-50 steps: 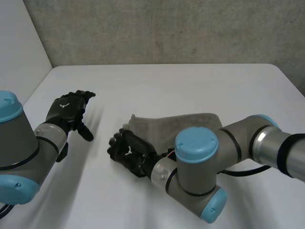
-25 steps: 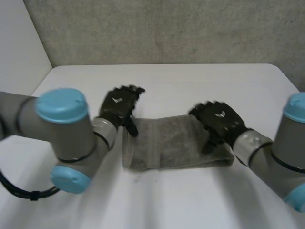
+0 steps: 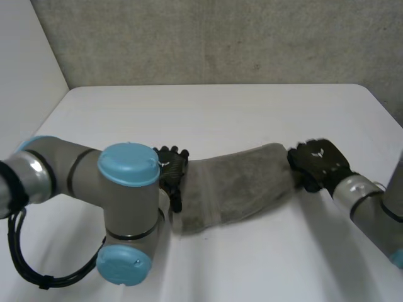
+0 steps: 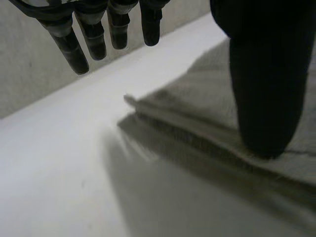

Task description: Fold the towel.

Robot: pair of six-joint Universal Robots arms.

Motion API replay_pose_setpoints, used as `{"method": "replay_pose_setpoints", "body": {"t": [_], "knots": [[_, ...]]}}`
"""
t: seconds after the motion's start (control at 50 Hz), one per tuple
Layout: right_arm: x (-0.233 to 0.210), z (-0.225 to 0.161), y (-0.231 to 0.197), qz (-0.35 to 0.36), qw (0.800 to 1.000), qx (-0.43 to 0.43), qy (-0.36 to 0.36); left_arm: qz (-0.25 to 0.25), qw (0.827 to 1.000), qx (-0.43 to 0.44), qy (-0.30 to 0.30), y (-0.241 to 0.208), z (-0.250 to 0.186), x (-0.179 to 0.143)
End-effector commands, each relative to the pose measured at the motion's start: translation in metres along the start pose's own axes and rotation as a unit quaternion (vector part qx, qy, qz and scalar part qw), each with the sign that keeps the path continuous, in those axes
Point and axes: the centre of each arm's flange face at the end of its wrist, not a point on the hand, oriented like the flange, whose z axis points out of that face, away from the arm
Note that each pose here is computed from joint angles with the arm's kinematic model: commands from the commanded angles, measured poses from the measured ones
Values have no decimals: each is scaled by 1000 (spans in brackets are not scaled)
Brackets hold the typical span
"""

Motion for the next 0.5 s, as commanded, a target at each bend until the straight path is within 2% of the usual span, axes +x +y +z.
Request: {"method": "replay_pose_setpoints", "body": {"t": [0.02, 0.06, 0.1, 0.12, 0.14, 0.16, 0.2, 0.22, 0.26, 0.38, 0.46, 0.5], "knots": [[-58, 0, -76, -47, 991, 108, -61, -20, 998, 57, -14, -45, -28, -18], [-73, -2, -86, -53, 988, 122, -77, -25, 997, 68, -23, -53, -33, -27], [-109, -6, -98, -65, 980, 142, -126, -32, 996, 78, -38, -61, -37, -39], [-109, -6, -98, -65, 980, 142, -126, -38, 994, 89, -54, -69, -42, -53], [-132, -8, -98, -70, 974, 146, -158, -44, 992, 96, -70, -74, -45, -66], [-132, -8, -98, -70, 974, 146, -159, -44, 992, 96, -70, -74, -45, -66], [-172, -12, -91, -77, 965, 140, -209, -54, 989, 102, -96, -79, -50, -87], [-172, -12, -90, -77, 965, 140, -209, -54, 989, 102, -96, -79, -50, -87], [-200, -12, -71, -85, 959, 120, -244, -55, 988, 102, -104, -78, -51, -94], [-209, -9, -57, -98, 956, 110, -254, -56, 988, 91, -108, -71, -50, -98], [-191, -9, -84, -88, 963, 135, -217, -58, 989, 92, -105, -72, -47, -97], [-157, -8, -104, -60, 974, 142, -165, -65, 988, 93, -100, -72, -43, -94]]}}
